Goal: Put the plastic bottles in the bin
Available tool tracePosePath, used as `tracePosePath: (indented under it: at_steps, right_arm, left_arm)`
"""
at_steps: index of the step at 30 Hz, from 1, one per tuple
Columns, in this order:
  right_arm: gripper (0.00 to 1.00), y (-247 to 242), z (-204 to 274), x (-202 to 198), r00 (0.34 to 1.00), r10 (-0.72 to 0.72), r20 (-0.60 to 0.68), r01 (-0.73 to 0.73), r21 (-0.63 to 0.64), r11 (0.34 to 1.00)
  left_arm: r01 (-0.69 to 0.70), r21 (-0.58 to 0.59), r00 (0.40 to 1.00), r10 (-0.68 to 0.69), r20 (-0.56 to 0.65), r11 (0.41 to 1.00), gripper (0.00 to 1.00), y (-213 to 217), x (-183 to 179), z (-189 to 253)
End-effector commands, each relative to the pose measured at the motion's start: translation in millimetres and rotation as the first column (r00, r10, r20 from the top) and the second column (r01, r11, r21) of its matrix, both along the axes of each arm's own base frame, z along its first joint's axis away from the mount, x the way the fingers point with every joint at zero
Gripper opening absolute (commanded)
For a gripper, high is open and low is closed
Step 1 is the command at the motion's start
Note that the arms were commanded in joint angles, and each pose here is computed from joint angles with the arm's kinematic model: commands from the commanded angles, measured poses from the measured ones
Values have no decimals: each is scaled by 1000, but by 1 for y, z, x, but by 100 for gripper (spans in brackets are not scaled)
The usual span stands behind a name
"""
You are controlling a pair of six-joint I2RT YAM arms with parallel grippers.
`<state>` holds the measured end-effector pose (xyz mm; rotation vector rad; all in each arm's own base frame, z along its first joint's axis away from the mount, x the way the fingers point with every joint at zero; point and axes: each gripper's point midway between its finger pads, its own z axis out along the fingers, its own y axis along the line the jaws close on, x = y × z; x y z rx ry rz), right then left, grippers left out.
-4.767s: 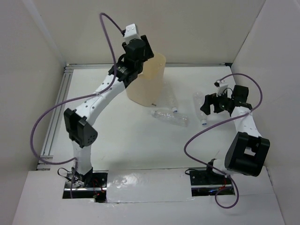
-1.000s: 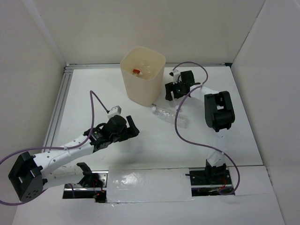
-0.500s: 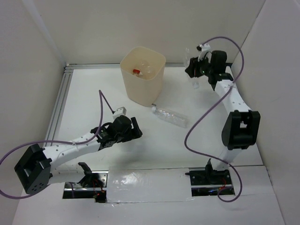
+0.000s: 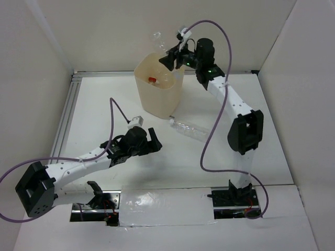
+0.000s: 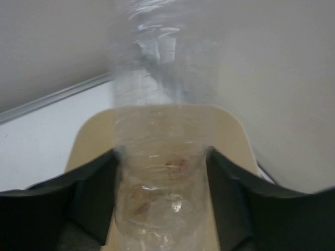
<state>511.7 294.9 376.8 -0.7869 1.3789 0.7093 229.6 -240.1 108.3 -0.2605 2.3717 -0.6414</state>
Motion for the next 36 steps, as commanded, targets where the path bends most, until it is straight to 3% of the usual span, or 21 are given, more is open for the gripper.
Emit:
tracePosePath:
  at_steps: [1,3,7,11,13,14,17,19,20,21,23,24,25,27,31,34,36]
  right_arm:
    - [70,23,-1,10,1000,14,-28,-13,27,1000]
    - [83,30,-9,13,999,16,-51,-14,30,999]
    - [90,31,-6,15,999,16,-48,-14,31,999]
    - [92,2,44,1,999,11,32,-12,31,999]
    - [92,-14,45,-11,998,40,47,-40,-2,999]
    - [92,-38,68,-23,992,21,121,-18,-20,1000]
    - [89,-76,49,-40,983,47,176,-29,-103,994]
    - [87,-90,19,-72,987,108,122,-82,-201,976]
    - [86,-95,5,-82,969,175,174,-119,-294,949]
    - [83,-99,-36,-110,974,222,44,-194,-341,920]
    - [80,-106,-79,-135,951,309,23,-266,-451,852]
    - [79,-104,-94,-154,943,332,-14,-299,-474,828]
    - [79,-106,-138,-178,929,345,-137,-366,-479,798]
    - [79,-103,-165,-200,924,347,-162,-378,-529,760]
    - [89,-98,-235,-222,929,277,-244,-369,-579,727]
    - [93,-101,-261,-212,940,163,-301,-320,-603,731]
    - [96,-103,-269,-195,958,90,-271,-246,-626,740]
  left_arm:
    - [-3,-25,999,4,36,1000,100,1,0,8]
    - [-11,-28,999,12,49,1000,100,4,0,13]
    - [-17,-34,999,19,43,999,100,7,-3,13]
    - [-23,-40,999,25,40,999,100,7,-3,10]
    - [-24,-32,999,25,33,999,100,7,-3,7]
    - [-18,-26,999,19,36,999,100,7,-3,7]
    - [-17,-34,999,19,43,999,100,4,-1,8]
    - [-4,-25,999,5,35,1000,100,3,-2,4]
    - [-4,-25,999,5,35,1000,100,3,-2,4]
    - [3,-11,999,-3,33,1000,100,4,-2,1]
    - [-6,-19,999,7,40,1000,100,4,2,5]
    - [-7,-7,999,8,49,1000,100,6,3,5]
    - [-7,-7,999,8,49,1000,100,6,3,5]
    - [-16,-8,999,17,50,1000,100,7,6,8]
    - [-18,16,999,17,46,1000,100,11,4,5]
    - [-24,2,998,23,50,1000,100,12,3,10]
    - [-31,6,998,30,54,1000,100,15,3,11]
